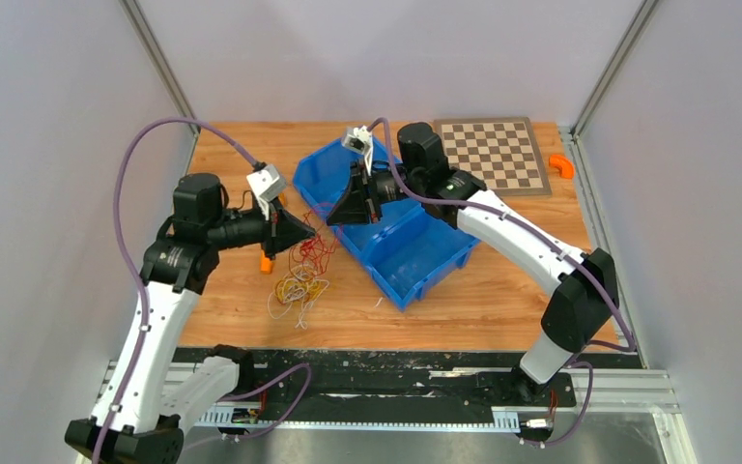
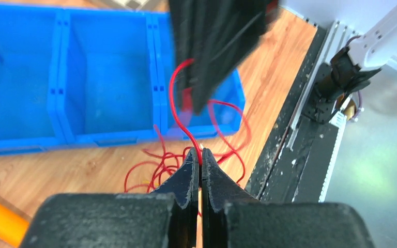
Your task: Untangle the cables
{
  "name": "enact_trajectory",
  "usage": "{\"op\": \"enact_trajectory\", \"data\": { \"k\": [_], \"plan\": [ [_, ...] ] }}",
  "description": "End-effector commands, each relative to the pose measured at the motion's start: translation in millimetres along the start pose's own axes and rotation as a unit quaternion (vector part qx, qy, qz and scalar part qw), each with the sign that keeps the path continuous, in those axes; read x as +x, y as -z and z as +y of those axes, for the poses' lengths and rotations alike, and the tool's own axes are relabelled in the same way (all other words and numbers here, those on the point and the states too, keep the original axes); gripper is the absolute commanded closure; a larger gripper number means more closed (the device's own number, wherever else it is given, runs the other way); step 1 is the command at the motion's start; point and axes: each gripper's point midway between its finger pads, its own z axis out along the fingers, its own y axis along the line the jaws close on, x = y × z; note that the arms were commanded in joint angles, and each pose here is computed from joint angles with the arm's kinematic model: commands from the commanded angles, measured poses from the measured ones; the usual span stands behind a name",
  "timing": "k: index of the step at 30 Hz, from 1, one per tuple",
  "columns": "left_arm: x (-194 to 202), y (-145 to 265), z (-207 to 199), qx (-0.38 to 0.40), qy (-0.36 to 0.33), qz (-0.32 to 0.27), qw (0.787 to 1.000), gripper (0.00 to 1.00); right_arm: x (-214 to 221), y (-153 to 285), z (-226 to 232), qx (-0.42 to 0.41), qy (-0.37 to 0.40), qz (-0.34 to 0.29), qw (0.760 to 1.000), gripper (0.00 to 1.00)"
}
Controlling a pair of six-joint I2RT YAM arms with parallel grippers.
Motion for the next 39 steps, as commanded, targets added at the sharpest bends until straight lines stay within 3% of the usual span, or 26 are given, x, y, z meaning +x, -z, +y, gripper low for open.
{"op": "enact_trajectory", "data": {
  "k": [1,7,13,20,28,35,39],
  "plan": [
    [-59,36,-34,0.008,-0.015,-0.084,0.996,1.0,39,4,-64,0.093,0.008,0.018,0.995,0.92],
    [-111,63,-35,-0.04,0.002,-0.165,0.985,1.0,105,-21,-90,0.082,-0.059,0.077,0.992,0.94],
    [-147,89,-14,-0.136,-0.007,-0.22,0.966,1.0,142,-24,-94,0.082,-0.078,0.107,0.988,0.99],
    [-199,133,-7,-0.239,-0.037,-0.289,0.926,1.0,182,-27,-91,0.075,-0.103,0.141,0.982,0.91],
    [-253,161,-29,-0.243,-0.077,-0.343,0.904,1.0,198,-44,-90,0.065,-0.109,0.161,0.979,0.9],
    [-301,200,-53,-0.273,-0.128,-0.407,0.862,1.0,229,-50,-96,0.071,-0.107,0.193,0.973,0.84],
    [-311,202,-61,-0.256,-0.128,-0.419,0.862,1.0,240,-50,-101,0.082,-0.107,0.204,0.97,0.82]
  ]
}}
